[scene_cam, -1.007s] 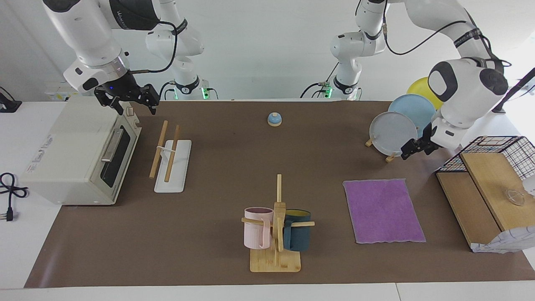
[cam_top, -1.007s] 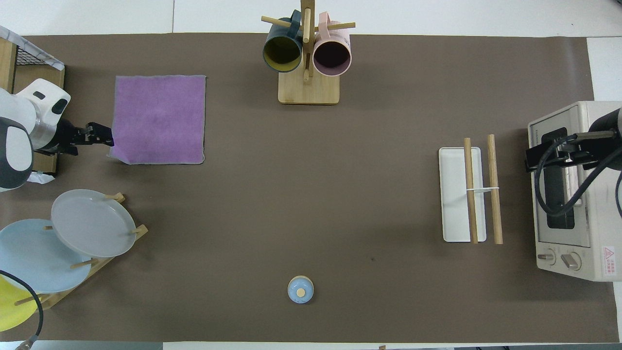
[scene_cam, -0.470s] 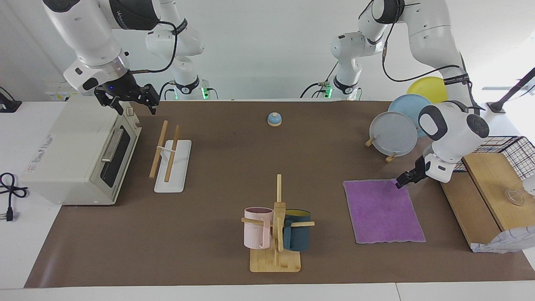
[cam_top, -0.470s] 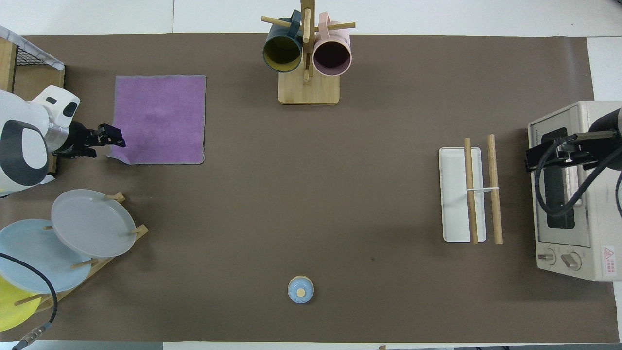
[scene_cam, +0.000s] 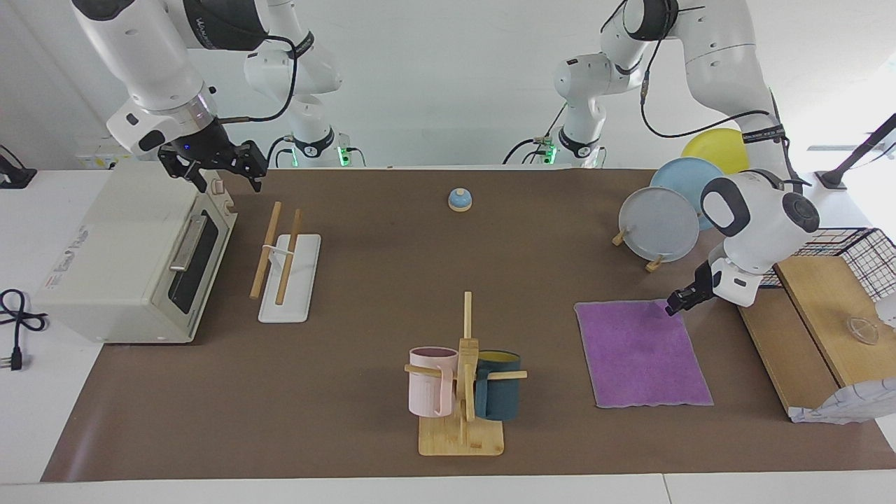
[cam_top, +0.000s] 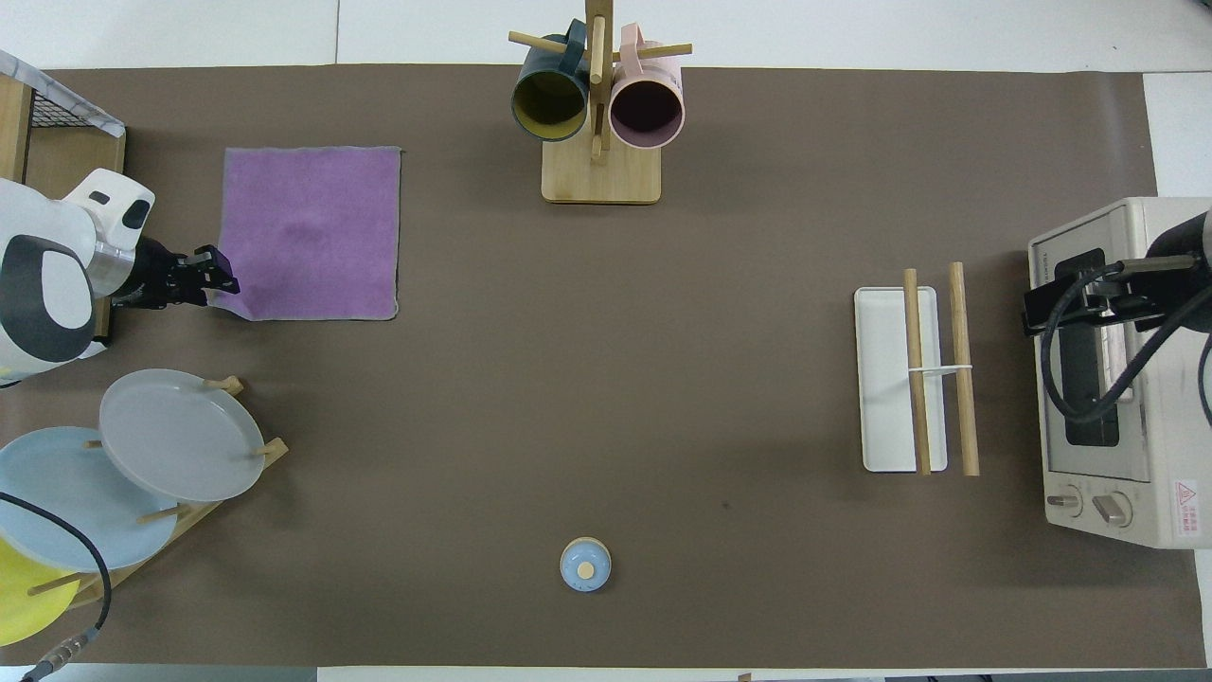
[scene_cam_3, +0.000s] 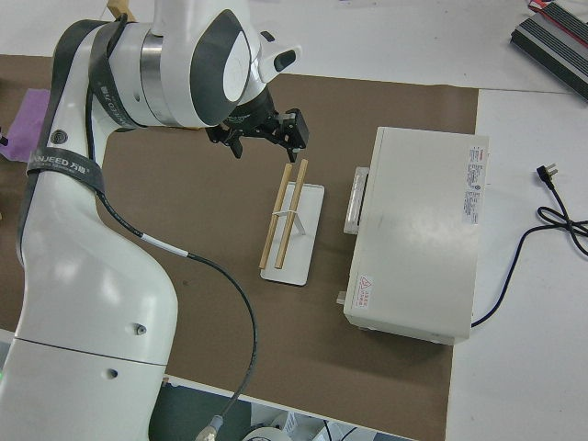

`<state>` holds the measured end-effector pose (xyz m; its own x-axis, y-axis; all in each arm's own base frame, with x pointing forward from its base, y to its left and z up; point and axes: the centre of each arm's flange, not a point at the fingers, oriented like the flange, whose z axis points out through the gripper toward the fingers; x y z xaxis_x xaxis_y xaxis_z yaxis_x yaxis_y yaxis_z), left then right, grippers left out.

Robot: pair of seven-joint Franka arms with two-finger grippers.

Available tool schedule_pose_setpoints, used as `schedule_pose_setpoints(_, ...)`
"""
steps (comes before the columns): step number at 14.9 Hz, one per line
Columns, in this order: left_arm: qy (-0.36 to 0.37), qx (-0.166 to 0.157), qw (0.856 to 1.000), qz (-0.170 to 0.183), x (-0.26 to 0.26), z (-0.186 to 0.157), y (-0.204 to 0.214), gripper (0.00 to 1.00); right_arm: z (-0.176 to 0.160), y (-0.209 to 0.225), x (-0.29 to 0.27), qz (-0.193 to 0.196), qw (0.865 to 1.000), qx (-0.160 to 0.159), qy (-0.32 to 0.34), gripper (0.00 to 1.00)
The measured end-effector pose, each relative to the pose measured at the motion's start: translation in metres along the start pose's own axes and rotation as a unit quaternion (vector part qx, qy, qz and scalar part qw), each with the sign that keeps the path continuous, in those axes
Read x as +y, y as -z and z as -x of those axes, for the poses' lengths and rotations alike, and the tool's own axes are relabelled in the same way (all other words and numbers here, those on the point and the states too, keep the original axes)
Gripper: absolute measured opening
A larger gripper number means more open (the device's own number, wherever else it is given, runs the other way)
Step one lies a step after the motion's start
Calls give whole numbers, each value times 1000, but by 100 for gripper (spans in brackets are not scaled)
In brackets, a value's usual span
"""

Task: Fold towel and hang on rack
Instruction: 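Reach the left gripper to the purple towel's near edge and grasp it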

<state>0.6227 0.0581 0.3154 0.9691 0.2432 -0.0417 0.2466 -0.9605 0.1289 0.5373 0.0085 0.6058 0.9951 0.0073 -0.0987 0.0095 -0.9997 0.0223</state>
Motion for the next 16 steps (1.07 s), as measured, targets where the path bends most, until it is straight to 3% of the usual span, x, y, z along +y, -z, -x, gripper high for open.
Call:
schedule_pose_setpoints(4, 3, -1, 1000, 2, -2, -1, -5, 48, 0, 0, 0, 0, 1000, 0, 0, 100)
schedule_pose_setpoints(6, 3, -1, 1000, 3, -1, -1, -5, 42, 0, 0, 0, 0, 1000, 0, 0, 100)
schedule_pose_setpoints(10, -6, -2, 1000, 3, 0, -1, -6, 2, 0, 0, 0, 0, 1000, 0, 0, 100)
schedule_pose_setpoints(16, -23, -1, 1000, 4, 3, -1, -5, 2, 0, 0, 0, 0, 1000, 0, 0, 100)
